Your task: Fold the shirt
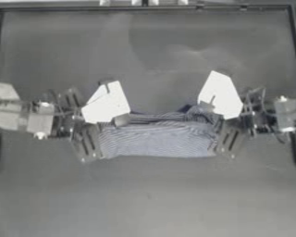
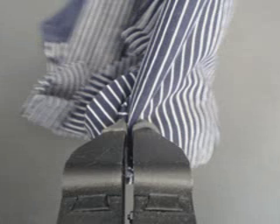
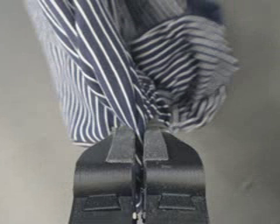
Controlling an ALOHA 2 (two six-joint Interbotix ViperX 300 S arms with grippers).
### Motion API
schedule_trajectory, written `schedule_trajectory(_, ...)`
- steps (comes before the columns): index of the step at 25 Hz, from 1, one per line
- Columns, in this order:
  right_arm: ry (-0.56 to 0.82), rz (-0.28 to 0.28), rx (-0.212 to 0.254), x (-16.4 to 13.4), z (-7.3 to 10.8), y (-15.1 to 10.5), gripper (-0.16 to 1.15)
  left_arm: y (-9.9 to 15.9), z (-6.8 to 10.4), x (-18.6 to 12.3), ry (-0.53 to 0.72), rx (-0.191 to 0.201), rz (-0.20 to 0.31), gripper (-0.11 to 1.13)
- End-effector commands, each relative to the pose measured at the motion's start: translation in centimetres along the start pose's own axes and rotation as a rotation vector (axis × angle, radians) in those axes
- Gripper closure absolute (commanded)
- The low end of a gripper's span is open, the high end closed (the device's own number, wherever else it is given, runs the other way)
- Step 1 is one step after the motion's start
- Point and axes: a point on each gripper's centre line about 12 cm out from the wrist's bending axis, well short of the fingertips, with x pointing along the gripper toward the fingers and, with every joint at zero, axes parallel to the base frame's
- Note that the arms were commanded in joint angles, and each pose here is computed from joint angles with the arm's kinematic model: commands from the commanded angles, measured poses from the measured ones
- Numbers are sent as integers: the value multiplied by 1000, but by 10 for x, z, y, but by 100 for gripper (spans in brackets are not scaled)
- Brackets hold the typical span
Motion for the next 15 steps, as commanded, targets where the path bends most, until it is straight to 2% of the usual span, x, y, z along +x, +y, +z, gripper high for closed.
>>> schedule_trajectory(1,0,1,27,5,7,-12,93,15,4,4,-4,-21,4,97)
schedule_trajectory(9,47,-21,30,37,9,-25,93,31,3,39,47,1,24,98)
schedule_trajectory(15,81,-47,23,53,6,-34,93,38,3,53,73,31,34,98)
